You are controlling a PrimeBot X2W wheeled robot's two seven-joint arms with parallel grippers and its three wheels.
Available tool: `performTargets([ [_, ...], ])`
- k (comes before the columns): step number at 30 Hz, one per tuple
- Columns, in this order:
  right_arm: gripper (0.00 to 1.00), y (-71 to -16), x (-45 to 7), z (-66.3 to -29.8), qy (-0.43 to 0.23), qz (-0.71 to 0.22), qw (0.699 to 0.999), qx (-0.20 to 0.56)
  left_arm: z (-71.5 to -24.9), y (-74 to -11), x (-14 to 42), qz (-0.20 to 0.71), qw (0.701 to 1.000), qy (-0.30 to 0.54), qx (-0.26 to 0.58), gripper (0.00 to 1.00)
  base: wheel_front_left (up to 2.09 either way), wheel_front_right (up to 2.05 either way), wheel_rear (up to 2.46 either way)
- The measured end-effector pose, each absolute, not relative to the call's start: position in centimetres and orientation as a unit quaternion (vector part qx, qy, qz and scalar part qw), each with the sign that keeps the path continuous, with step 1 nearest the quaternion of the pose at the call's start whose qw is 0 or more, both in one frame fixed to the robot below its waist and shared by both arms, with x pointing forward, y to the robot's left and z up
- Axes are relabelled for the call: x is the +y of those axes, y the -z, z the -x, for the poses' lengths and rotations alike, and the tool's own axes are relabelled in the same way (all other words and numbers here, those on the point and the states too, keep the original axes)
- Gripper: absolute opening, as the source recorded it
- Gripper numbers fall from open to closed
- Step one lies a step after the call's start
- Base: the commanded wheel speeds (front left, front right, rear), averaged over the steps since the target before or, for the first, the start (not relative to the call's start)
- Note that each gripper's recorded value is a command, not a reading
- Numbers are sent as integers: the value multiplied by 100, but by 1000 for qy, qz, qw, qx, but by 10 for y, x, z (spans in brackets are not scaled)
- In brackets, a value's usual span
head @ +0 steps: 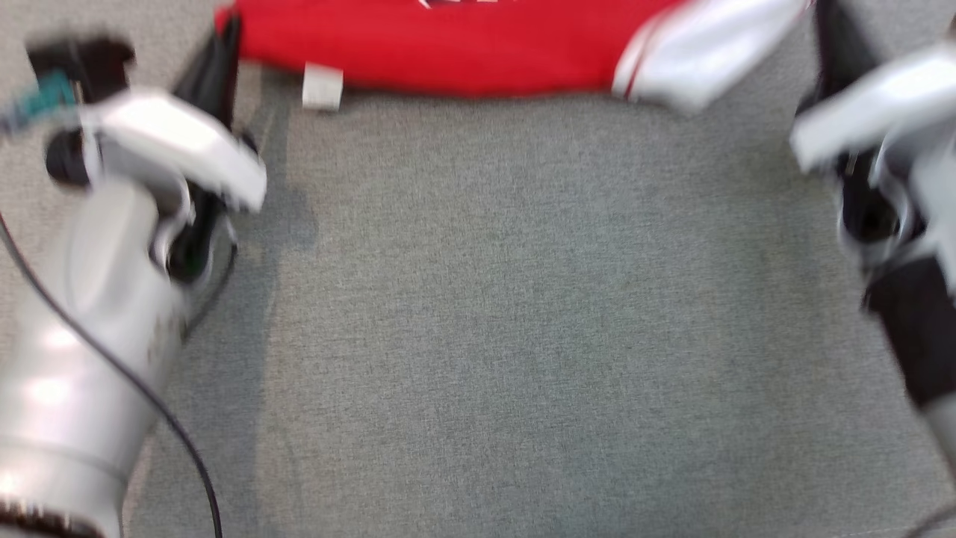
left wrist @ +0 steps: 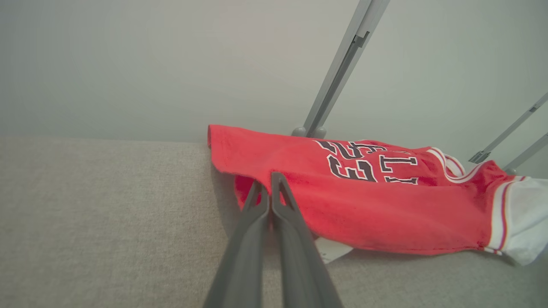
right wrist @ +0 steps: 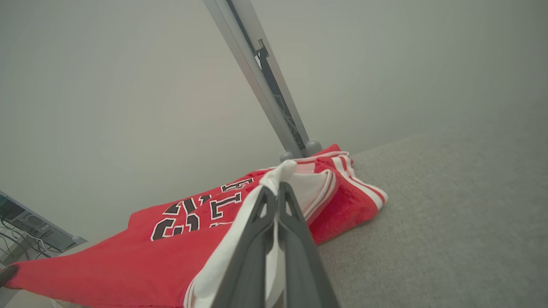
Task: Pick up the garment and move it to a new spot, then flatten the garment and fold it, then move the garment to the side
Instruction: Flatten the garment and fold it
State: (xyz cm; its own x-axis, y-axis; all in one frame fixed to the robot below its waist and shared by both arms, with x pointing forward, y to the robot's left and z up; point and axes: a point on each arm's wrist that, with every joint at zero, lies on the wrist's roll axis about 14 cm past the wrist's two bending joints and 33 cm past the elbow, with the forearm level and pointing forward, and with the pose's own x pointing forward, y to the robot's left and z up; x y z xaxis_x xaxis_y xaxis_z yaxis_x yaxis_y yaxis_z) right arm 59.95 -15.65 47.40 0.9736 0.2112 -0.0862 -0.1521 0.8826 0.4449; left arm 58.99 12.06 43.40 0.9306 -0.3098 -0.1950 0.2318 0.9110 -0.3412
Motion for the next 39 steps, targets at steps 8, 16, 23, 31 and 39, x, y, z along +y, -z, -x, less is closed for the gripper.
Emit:
performTargets([
  [8, 0, -426, -168, -507, -68, -296, 946, 116, -521, -408, 143, 179, 966, 123, 143, 0, 0, 0, 0],
  [16, 0, -423, -186, -427, -43, -344, 929, 129, -455, -426, 155, 172, 970, 109, 134, 0, 0, 0, 0],
  [23, 0, -429, -200, -370, -36, -351, 922, 158, -398, -461, 159, 158, 971, 97, 150, 0, 0, 0, 0],
  [31, 0, -430, -199, -313, -24, -357, 910, 210, -347, -476, 161, 158, 967, 71, 185, 0, 0, 0, 0],
  [39, 0, -442, -190, -292, -19, -362, 900, 242, -338, -485, 169, 151, 969, 58, 185, 0, 0, 0, 0],
])
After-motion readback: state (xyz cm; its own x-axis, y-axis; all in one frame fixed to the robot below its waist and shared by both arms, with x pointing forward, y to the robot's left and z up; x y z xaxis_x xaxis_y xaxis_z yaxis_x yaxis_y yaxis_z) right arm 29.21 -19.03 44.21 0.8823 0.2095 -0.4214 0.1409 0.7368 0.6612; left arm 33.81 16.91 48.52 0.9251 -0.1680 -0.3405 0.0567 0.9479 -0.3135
